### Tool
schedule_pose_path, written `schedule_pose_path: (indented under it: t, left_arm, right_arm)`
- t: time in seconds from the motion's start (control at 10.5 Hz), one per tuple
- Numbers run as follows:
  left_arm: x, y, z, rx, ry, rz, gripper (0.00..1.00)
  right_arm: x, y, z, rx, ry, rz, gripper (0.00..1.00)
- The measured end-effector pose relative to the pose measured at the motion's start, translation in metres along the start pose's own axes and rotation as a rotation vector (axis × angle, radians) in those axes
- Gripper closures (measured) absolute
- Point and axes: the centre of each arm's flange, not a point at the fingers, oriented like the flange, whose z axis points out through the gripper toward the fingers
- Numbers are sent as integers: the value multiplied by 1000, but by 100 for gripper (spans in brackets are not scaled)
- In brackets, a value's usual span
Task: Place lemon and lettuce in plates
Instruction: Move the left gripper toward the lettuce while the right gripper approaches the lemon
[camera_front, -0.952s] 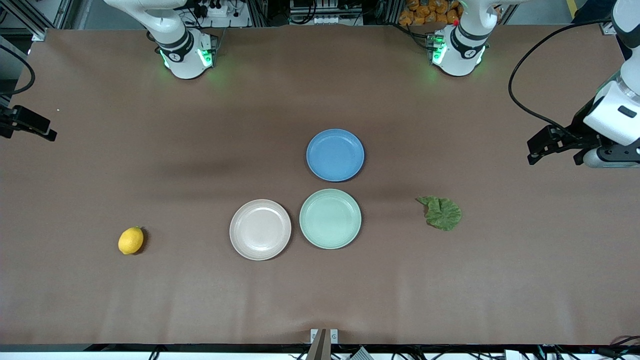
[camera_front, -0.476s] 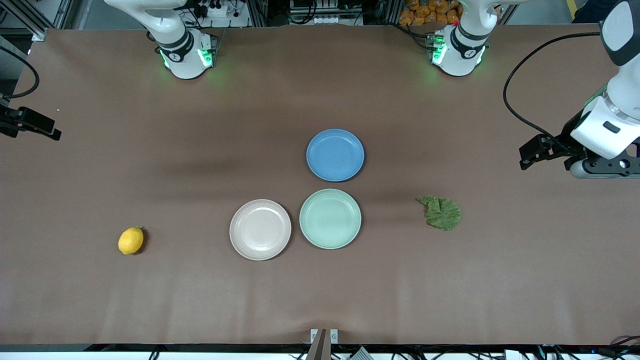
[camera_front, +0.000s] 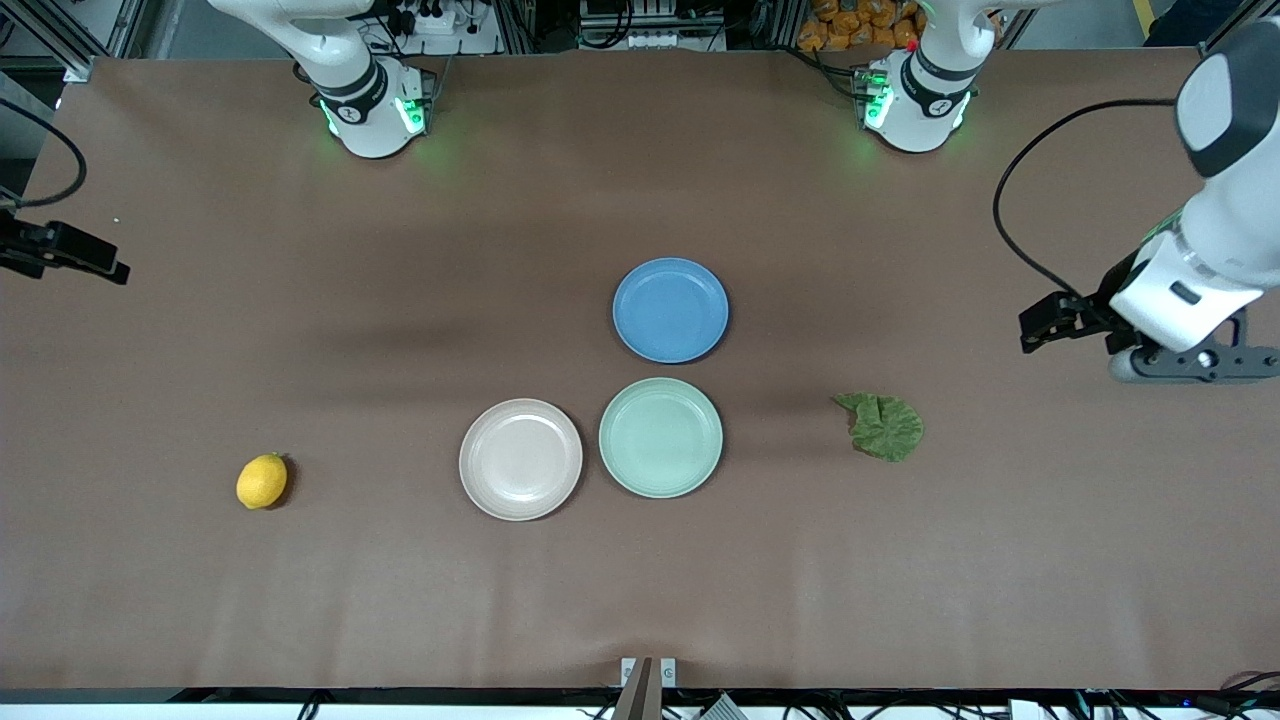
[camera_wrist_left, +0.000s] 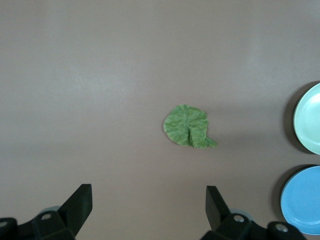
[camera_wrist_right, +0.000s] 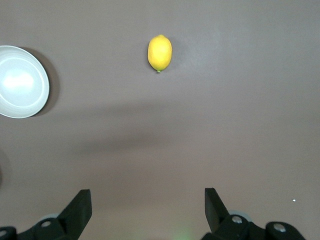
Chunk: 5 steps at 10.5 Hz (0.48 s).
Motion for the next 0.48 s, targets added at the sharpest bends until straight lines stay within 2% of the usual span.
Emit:
schedule_pose_path:
  t: [0.29,0.48]
  left_arm:
    - [12,5,40,-2,-54,9,0]
    - [23,7,71,-6,-75,10,0]
  right_arm:
    - [20,6,32,-5,-48,14,0]
    - [22,7,35,-5,-53,14,0]
